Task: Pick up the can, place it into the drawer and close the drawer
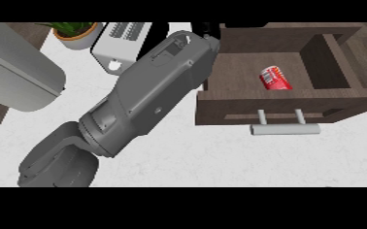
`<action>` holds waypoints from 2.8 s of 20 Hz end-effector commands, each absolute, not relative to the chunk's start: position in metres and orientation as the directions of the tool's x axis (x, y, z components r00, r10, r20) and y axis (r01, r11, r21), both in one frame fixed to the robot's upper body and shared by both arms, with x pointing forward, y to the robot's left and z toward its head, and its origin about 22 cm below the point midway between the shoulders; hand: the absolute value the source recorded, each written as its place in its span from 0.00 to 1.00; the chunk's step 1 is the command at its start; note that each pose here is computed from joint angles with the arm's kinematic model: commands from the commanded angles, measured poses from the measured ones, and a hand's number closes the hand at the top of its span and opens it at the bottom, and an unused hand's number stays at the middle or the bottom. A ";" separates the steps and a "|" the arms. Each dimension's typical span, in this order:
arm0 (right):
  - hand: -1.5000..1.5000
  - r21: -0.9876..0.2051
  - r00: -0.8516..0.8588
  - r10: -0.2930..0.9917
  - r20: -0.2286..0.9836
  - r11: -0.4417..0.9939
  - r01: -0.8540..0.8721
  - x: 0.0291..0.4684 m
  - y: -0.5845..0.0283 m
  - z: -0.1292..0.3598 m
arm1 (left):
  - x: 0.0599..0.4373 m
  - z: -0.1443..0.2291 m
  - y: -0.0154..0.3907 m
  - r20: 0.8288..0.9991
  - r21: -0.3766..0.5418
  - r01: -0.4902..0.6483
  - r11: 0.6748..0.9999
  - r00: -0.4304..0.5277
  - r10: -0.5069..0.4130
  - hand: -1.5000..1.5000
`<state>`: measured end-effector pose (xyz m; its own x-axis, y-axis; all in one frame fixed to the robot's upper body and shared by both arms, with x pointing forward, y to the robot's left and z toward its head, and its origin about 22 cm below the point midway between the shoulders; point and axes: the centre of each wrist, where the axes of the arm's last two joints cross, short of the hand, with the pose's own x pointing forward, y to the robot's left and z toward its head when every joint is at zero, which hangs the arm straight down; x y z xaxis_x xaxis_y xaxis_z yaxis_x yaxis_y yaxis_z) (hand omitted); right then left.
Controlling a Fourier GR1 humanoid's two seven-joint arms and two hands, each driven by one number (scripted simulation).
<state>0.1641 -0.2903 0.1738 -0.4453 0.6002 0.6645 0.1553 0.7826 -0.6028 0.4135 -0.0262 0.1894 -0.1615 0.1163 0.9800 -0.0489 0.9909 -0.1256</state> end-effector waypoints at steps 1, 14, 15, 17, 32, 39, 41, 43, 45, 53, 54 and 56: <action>0.00 -0.683 -0.459 0.673 0.580 0.709 0.176 0.189 -0.260 0.165 | 0.408 0.178 -0.026 0.982 -0.120 -0.061 0.991 -0.152 0.110 0.00; 0.00 -0.870 -0.420 0.834 0.359 0.462 0.173 0.303 -0.213 0.130 | 0.422 0.204 -0.002 0.985 -0.101 -0.087 0.991 -0.152 0.087 0.00; 0.00 -0.878 -0.420 0.838 0.348 0.448 0.167 0.306 -0.212 0.131 | 0.422 0.207 0.005 0.987 -0.083 -0.096 0.992 -0.147 0.069 0.00; 0.00 -0.915 -0.439 0.858 0.268 0.369 0.163 0.315 -0.193 0.123 | 0.424 0.197 0.013 0.988 -0.091 -0.091 0.992 -0.133 0.079 0.00; 0.00 -0.963 -0.286 0.950 0.123 0.184 0.197 0.395 -0.180 0.044 | 0.420 0.203 0.066 0.987 -0.088 -0.138 0.987 -0.148 0.067 0.00; 0.00 -0.956 -0.223 0.971 0.090 0.147 0.255 0.402 -0.216 0.014 | 0.407 0.212 0.072 0.986 -0.081 -0.115 0.990 -0.152 0.063 0.00; 0.00 -0.954 -0.222 0.973 0.068 0.128 0.270 0.410 -0.214 0.021 | 0.412 0.218 0.100 0.990 -0.074 -0.125 0.989 -0.132 0.057 0.00; 0.00 -0.945 -0.212 0.974 0.083 0.144 0.292 0.421 -0.192 0.031 | 0.410 0.217 0.098 0.988 -0.092 -0.137 0.986 -0.134 0.074 0.00; 0.00 -0.934 -0.202 0.976 0.086 0.149 0.324 0.427 -0.203 0.035 | 0.405 0.218 0.094 0.987 -0.092 -0.131 0.987 -0.146 0.073 0.00; 0.00 -0.909 -0.175 0.983 0.058 0.125 0.397 0.445 -0.206 0.058 | 0.397 0.226 0.104 0.985 -0.078 -0.107 0.991 -0.160 0.060 0.00; 0.00 -0.906 -0.169 0.984 0.050 0.116 0.407 0.452 -0.193 0.072 | 0.399 0.219 0.110 0.985 -0.077 -0.129 0.989 -0.160 0.056 0.00; 0.00 -0.904 -0.176 0.983 0.051 0.121 0.410 0.454 -0.192 0.074 | 0.398 0.232 0.110 0.984 -0.093 -0.109 0.990 -0.162 0.075 0.00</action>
